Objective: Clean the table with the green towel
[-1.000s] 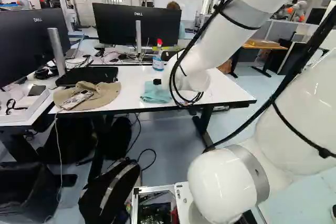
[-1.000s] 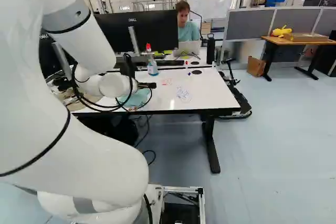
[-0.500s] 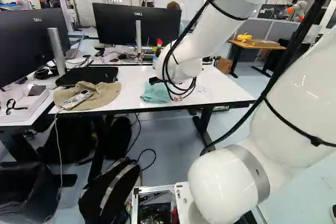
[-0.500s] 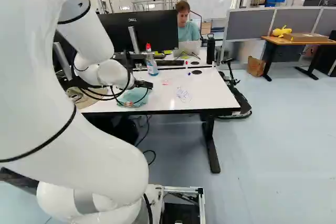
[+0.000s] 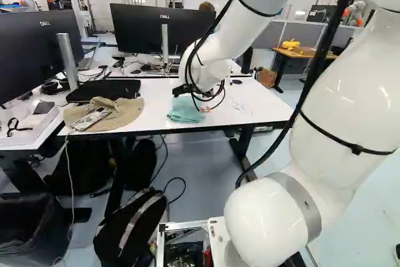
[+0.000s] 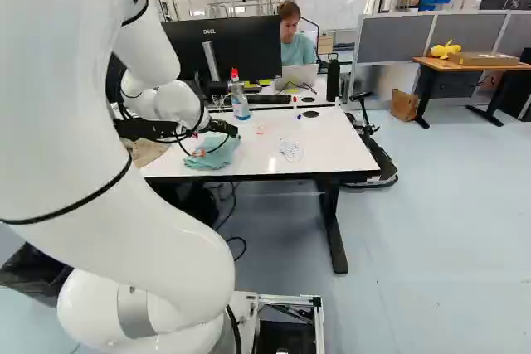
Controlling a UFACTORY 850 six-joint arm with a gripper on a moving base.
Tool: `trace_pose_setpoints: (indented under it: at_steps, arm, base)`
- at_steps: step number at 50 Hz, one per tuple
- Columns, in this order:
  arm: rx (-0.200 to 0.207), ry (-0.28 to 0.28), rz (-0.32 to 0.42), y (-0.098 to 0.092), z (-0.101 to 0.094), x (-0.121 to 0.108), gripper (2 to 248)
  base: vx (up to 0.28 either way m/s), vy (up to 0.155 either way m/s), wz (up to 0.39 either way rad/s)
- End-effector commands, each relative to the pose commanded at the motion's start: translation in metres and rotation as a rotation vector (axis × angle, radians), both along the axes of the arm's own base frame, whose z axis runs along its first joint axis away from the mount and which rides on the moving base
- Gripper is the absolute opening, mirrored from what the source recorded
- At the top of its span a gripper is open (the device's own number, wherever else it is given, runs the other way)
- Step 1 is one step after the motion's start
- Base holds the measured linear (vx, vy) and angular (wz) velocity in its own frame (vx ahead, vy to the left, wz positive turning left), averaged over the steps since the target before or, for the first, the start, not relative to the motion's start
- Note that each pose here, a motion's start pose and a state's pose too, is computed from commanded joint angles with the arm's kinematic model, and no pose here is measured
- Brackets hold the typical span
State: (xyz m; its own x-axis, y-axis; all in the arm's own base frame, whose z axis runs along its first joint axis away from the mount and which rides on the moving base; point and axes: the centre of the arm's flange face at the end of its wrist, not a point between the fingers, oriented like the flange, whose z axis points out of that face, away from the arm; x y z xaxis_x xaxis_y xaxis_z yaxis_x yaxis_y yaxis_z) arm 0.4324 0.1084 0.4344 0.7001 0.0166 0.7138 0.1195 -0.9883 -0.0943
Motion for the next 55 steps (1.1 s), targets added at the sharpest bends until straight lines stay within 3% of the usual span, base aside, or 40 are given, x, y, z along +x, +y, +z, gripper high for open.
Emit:
trace_pose_setpoints:
  at_steps: [18,38,55]
  arm:
    - [0.001,-0.002,0.044,0.024,0.0,0.011,247]
    - [0.0,0.001,0.03,0.01,0.0,-0.015,247]
    - [0.0,0.001,0.027,0.008,0.0,-0.016,247]
  base:
    - [0.0,0.0,0.0]
    - [0.0,0.0,0.0]
    - [0.0,0.0,0.0]
